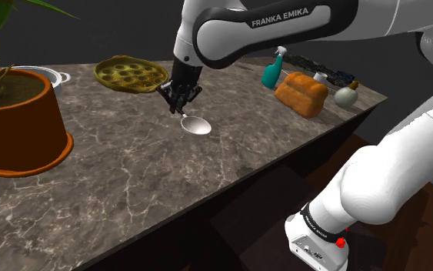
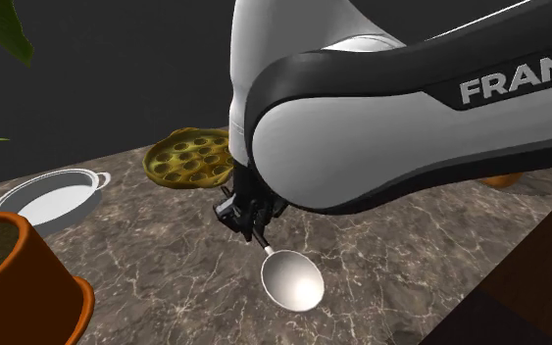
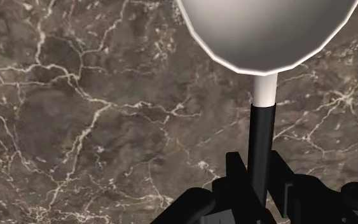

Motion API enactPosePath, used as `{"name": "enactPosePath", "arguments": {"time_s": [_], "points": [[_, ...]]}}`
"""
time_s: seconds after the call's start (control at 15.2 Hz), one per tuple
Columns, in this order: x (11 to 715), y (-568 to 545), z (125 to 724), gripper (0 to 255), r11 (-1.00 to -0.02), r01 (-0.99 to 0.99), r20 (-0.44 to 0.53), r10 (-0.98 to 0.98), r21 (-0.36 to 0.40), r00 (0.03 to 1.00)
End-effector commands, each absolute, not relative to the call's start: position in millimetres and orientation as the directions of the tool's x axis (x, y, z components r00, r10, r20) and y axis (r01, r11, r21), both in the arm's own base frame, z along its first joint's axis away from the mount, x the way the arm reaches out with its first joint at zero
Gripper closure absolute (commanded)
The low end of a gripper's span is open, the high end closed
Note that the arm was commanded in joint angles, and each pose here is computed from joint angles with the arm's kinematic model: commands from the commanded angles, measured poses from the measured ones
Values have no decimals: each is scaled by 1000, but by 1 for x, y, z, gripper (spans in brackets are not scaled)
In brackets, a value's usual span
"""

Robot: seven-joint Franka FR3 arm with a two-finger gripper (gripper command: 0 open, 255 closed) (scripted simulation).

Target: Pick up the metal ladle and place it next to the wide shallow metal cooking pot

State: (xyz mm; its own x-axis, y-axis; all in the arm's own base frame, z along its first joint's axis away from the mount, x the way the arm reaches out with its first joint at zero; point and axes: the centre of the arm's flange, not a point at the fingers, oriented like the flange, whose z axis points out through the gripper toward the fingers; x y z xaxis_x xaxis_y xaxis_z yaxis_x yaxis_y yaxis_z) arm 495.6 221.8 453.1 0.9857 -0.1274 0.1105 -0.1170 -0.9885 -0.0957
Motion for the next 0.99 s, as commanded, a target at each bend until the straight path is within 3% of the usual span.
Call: {"name": "enactPosePath", "arguments": {"time_s": [0.0,0.92], "points": [[518,235,451,255,-988,-118,110,-128,-96,986],[672,337,452,255,-988,-118,110,-128,-96,986]]}}
